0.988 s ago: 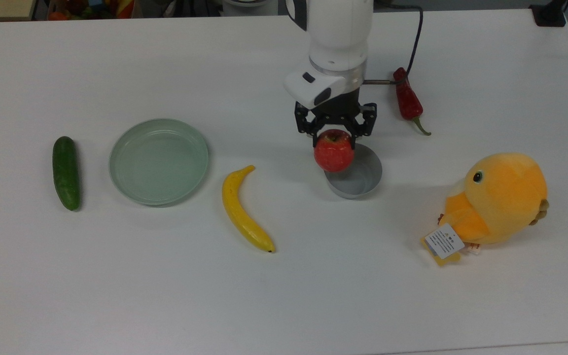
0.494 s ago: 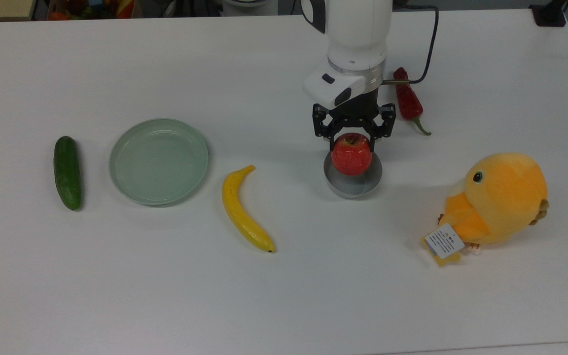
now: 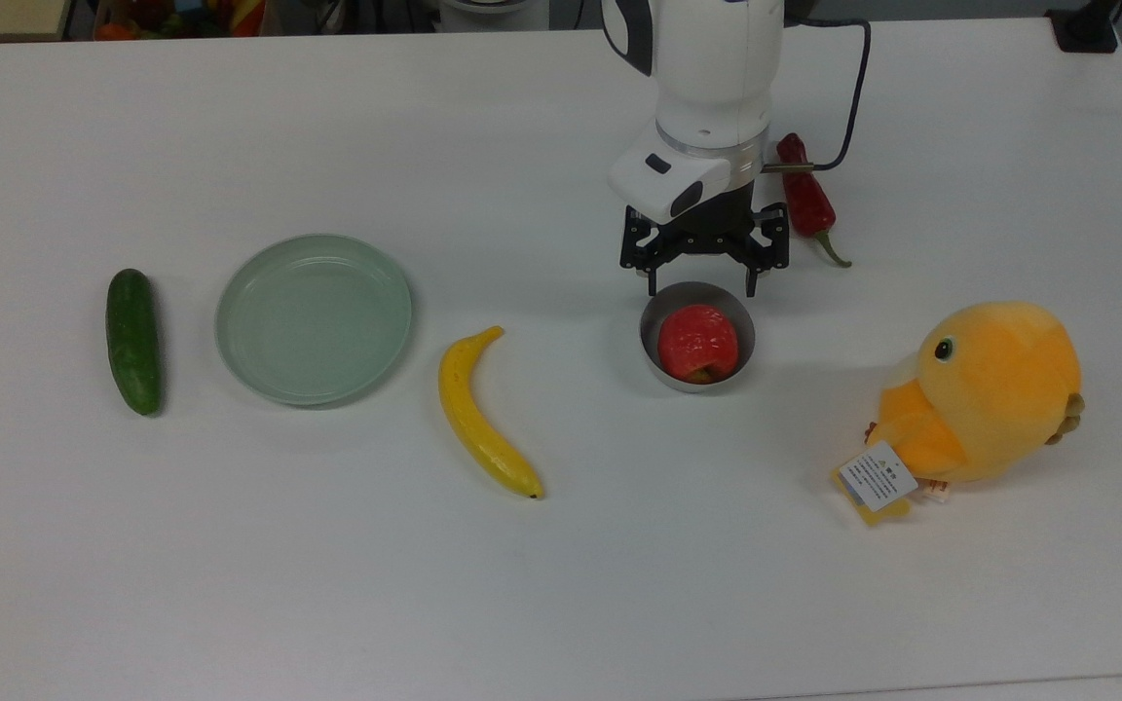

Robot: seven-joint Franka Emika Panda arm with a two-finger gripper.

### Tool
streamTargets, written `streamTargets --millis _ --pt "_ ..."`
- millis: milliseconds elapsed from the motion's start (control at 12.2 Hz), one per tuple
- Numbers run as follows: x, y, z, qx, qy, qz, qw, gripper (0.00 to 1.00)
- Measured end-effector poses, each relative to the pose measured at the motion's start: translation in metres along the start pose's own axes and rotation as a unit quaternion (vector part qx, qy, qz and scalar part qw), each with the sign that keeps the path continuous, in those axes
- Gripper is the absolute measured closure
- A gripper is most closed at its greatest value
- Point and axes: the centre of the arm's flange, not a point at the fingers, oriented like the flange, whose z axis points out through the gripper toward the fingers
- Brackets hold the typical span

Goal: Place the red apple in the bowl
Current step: 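Raise the open gripper up away from the bowl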

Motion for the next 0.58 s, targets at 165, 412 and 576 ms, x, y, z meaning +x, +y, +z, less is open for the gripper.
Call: streamTargets --millis 165,412,576 --pt "-0.001 0.0 -0.012 -0.002 -0.003 0.0 1.0 0.0" --pt "-0.015 0.009 -0.055 -0.029 -0.052 -0.027 0.9979 0.0" --pt "-0.03 0.022 -0.086 -0.043 -0.085 -0.073 0.9928 0.0"
